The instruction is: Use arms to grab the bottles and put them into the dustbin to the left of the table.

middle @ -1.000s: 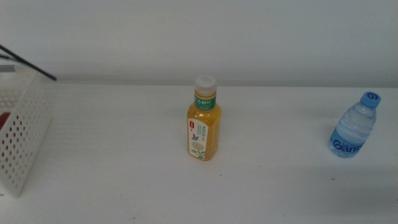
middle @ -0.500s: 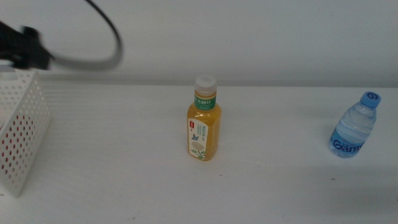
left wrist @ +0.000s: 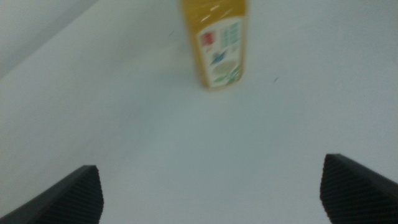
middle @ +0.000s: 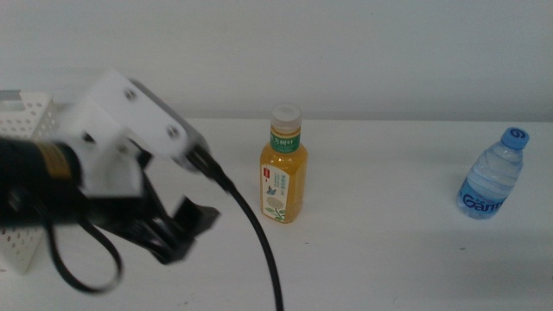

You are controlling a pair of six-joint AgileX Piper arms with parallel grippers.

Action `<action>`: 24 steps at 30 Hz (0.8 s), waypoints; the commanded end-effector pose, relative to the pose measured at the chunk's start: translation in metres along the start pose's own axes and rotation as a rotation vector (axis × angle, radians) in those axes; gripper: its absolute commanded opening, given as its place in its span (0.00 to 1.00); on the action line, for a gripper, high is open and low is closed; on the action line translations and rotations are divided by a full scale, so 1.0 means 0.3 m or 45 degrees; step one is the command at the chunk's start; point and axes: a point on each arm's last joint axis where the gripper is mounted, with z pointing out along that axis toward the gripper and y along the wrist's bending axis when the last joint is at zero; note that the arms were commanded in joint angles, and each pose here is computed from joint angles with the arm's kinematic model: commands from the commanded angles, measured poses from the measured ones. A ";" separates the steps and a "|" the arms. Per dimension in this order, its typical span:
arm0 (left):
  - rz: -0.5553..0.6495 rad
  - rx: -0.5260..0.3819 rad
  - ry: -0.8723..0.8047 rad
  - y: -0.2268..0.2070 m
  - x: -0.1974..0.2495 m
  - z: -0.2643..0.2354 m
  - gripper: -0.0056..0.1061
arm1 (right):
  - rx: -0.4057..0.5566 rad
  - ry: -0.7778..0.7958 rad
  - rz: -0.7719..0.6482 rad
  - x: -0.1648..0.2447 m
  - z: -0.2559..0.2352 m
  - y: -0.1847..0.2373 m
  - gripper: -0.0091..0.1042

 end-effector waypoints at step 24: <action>-0.171 -0.055 -0.663 -0.123 0.210 0.153 0.89 | 0.009 0.001 -0.016 0.040 0.002 0.003 0.84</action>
